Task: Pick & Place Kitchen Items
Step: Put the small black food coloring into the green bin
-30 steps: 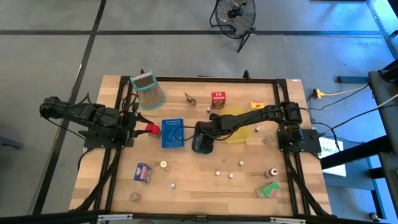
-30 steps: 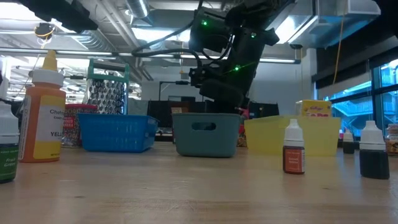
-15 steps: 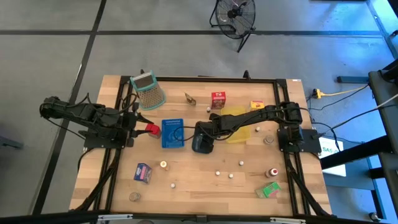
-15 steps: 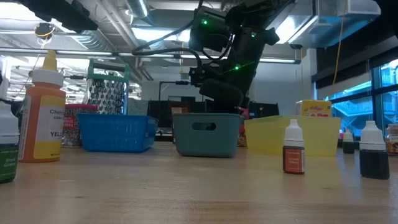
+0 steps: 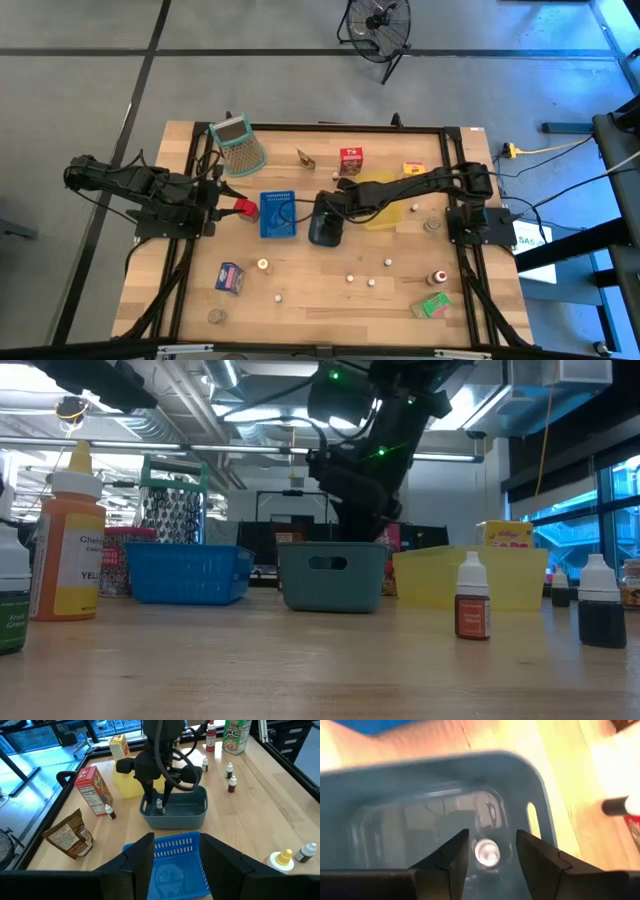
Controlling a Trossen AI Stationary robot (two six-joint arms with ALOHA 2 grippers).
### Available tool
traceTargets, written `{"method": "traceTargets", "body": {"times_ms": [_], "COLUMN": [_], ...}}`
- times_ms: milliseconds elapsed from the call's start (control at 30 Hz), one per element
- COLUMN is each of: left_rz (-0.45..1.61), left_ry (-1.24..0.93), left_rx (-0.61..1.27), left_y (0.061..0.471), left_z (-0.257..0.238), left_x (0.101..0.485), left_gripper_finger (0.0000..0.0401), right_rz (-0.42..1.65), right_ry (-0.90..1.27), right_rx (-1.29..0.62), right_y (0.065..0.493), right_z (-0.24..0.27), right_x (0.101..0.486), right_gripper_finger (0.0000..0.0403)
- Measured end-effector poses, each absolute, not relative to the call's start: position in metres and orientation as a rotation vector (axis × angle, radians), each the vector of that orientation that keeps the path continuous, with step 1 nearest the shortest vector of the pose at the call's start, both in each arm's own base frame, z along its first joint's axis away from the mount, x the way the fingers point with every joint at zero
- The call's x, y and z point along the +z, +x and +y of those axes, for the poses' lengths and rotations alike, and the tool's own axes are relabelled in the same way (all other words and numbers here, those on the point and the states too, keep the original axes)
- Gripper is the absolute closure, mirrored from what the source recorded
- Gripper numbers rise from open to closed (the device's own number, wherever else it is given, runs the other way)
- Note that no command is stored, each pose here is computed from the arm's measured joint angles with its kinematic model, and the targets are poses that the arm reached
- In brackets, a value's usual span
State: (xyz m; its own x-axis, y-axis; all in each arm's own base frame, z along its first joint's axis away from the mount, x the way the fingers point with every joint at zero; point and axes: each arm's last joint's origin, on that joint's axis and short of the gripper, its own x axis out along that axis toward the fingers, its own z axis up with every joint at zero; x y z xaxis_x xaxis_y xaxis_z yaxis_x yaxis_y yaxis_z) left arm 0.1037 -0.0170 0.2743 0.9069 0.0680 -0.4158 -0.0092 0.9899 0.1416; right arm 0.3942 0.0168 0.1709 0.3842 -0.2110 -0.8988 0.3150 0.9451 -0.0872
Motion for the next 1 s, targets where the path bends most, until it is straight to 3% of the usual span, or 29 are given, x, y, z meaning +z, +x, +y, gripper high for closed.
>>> {"method": "traceTargets", "body": {"times_ms": [267, 700, 1000], "left_rz": [0.434, 0.434, 0.433], "left_ry": [0.138, 0.138, 0.138], "left_rx": [0.04, 0.04, 0.04], "left_y": [0.104, 0.104, 0.104], "left_z": [-0.017, -0.017, -0.017], "left_x": [0.274, 0.274, 0.274], "left_gripper_finger": [0.025, 0.0249, 0.025], "right_rz": [1.124, 1.059, 1.256], "right_ry": [0.067, -0.113, -0.105], "right_rx": [-0.302, -0.239, -0.289], "right_y": [0.397, 0.408, 0.382], "right_z": [0.022, 0.067, 0.088], "right_x": [0.181, 0.269, 0.278], "right_gripper_finger": [0.0237, 0.0237, 0.0238]}}
